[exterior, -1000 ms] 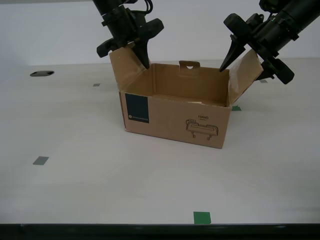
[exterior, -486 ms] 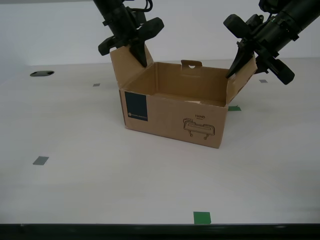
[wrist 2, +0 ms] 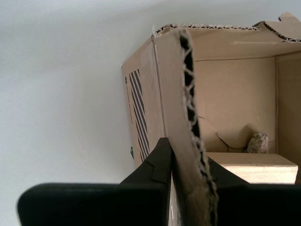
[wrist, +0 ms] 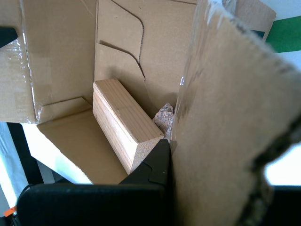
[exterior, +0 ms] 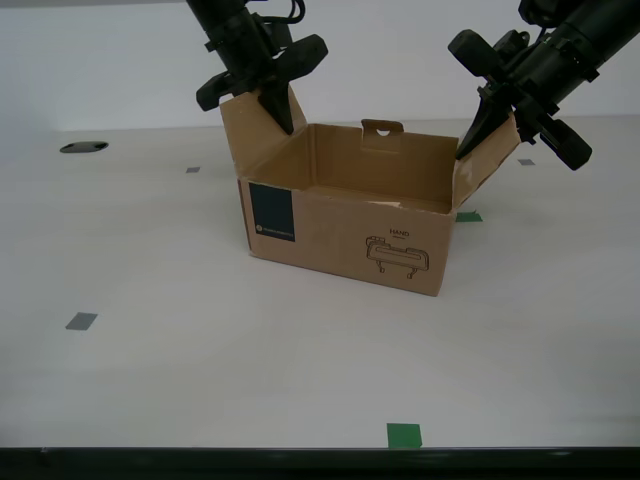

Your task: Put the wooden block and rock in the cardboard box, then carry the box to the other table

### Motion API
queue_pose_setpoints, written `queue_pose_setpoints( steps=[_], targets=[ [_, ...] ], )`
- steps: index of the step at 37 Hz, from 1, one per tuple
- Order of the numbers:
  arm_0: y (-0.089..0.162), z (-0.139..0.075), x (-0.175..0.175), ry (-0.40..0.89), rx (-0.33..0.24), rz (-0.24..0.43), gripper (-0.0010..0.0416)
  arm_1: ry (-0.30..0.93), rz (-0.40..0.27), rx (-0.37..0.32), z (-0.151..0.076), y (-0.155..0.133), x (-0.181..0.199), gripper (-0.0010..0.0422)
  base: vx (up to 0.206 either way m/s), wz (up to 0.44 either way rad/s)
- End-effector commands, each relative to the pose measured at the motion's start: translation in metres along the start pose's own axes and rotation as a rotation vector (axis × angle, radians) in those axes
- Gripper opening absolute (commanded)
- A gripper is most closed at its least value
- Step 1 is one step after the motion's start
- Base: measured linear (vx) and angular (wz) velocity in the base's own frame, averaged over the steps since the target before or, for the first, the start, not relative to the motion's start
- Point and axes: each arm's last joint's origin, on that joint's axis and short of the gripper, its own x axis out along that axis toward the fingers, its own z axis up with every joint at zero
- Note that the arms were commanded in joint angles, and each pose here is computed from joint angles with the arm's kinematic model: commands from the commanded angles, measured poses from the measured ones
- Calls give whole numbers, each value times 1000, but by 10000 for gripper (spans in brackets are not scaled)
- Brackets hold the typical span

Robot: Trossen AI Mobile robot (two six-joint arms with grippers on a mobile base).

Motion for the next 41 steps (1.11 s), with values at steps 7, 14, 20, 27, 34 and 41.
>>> queue_pose_setpoints(
  steps=[7,14,20,27,34,41],
  targets=[
    [5,-1,-2,-4,-7,17,-1,21,-19,0,-2,-2,-1,-1,0,0],
    [16,-5,-17,-48,-24,38,-1,40,-69,-6,-4,-5,-3,-1,0,0],
    [24,-8,-28,-80,-31,54,-1,26,-70,1,-4,-9,-16,-1,0,0],
    [29,-10,-34,-97,-44,63,-1,15,-71,16,-7,-18,-38,-1,0,0],
    [31,-11,-38,-107,-39,69,-1,15,-71,36,-11,-23,-54,-1,0,0],
    [32,-10,-38,-108,-31,70,-1,37,-72,32,-14,-25,-57,-1,0,0]
  ],
)
